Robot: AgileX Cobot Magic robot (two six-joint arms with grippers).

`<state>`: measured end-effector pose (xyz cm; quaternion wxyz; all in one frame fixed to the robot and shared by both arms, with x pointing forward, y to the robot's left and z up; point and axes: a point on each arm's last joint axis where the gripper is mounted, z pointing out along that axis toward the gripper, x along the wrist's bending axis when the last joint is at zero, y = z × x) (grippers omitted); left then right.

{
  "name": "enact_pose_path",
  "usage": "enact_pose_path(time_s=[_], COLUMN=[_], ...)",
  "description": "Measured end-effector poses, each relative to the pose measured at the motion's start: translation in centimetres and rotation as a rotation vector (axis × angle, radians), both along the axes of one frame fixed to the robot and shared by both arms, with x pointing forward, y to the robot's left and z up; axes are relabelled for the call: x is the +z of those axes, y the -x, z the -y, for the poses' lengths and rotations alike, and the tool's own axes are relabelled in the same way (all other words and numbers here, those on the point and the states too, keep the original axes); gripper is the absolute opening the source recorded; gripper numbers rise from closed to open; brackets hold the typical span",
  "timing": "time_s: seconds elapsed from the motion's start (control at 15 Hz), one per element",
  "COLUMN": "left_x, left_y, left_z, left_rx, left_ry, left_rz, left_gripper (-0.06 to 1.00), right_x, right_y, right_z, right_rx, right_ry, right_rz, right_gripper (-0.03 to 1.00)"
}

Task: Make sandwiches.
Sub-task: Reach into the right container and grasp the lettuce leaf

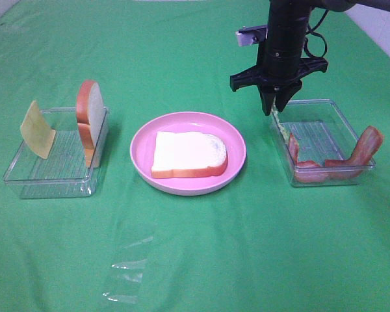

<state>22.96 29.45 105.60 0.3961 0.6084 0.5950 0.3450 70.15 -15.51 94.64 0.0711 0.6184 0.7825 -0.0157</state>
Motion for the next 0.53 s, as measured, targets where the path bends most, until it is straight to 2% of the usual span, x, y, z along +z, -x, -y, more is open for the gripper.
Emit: enact_pose_path(time_s=[0.2, 0.53], left_x=[0.0, 0.0], left_y=[0.0, 0.0], left_z=[0.0, 0.0], left_rx=[0.0, 0.0], left_ry=[0.0, 0.0], left_rz=[0.0, 0.0], left_gripper=[0.99, 0.99], right_x=[0.03, 0.2], right_y=[-0.09, -0.01], right_z=[0.24, 0.08], right_rx=[0.006, 0.002], right_ry=[0.027, 0.007], right_rz=[0.009, 0.007], right_gripper=[0.03, 0.03])
